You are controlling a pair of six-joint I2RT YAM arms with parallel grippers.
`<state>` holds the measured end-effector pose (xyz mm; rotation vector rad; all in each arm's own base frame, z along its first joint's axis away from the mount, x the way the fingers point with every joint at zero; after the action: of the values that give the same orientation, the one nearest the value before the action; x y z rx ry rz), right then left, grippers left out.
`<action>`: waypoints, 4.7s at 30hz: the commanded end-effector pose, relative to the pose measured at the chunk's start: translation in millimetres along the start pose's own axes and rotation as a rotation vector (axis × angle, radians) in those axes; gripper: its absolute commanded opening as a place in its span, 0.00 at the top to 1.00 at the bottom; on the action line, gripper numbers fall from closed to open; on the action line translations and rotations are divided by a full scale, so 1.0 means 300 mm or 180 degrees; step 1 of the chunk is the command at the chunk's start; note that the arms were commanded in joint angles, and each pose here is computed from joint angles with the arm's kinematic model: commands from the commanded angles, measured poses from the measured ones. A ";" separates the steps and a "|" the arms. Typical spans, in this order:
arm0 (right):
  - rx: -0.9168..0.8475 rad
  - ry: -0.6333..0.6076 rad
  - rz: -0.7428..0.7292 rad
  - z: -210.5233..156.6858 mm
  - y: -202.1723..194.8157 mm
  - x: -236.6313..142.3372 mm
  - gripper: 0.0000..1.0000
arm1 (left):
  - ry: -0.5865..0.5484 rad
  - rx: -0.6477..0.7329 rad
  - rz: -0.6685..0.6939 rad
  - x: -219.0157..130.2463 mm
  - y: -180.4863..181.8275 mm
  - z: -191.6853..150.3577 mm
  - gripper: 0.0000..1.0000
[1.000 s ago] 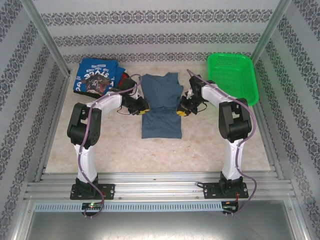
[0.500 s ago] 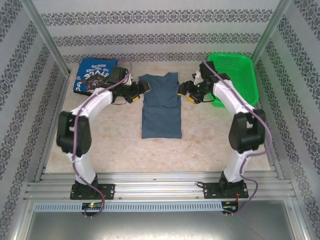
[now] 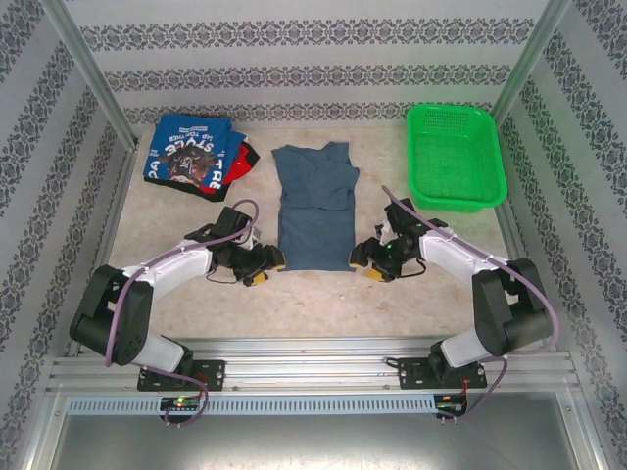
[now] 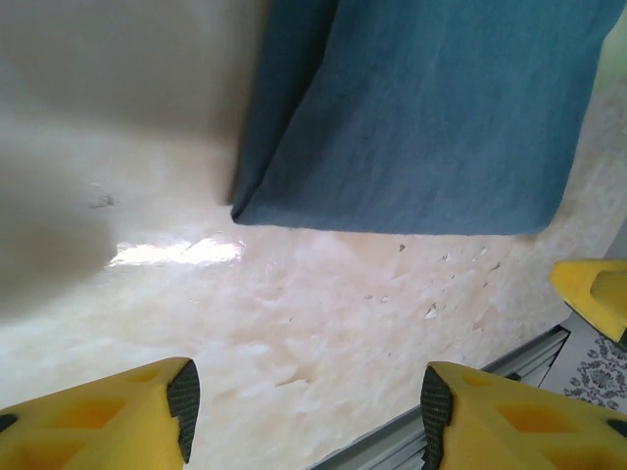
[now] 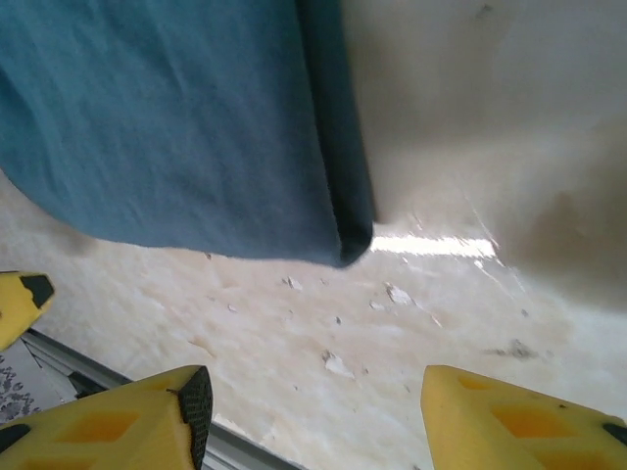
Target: Fold and stack the t-shirts
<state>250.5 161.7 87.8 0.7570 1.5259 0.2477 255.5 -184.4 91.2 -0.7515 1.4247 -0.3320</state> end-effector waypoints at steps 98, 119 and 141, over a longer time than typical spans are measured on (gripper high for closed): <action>0.0001 -0.0179 0.0119 0.457 0.320 -0.232 0.96 | -0.0894 0.0068 -0.0552 -0.164 -0.333 0.530 1.00; 0.0274 -0.0143 0.0001 0.673 0.222 -0.083 0.87 | -0.0814 -0.0026 -0.0628 0.005 -0.252 0.787 1.00; -0.0227 -0.0805 0.0897 0.523 0.513 -0.325 0.51 | -0.1190 0.0828 -0.0844 -0.305 -0.537 0.755 0.13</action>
<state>445.2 152.9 247.4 0.8622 1.1679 0.3340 521.0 -180.1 258.4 -0.8434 0.8775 -0.5247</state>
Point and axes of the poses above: each hand's point on the last joint's axis, 136 mm out from that joint toward the fingers, its own x axis out along the fingers, its own y axis along the line the jaws close on, z = x × y, the point moved 3 cm from there along -x, back along the fingers, and after that the axes turned 3 degrees about x, right-handed, at the moved point
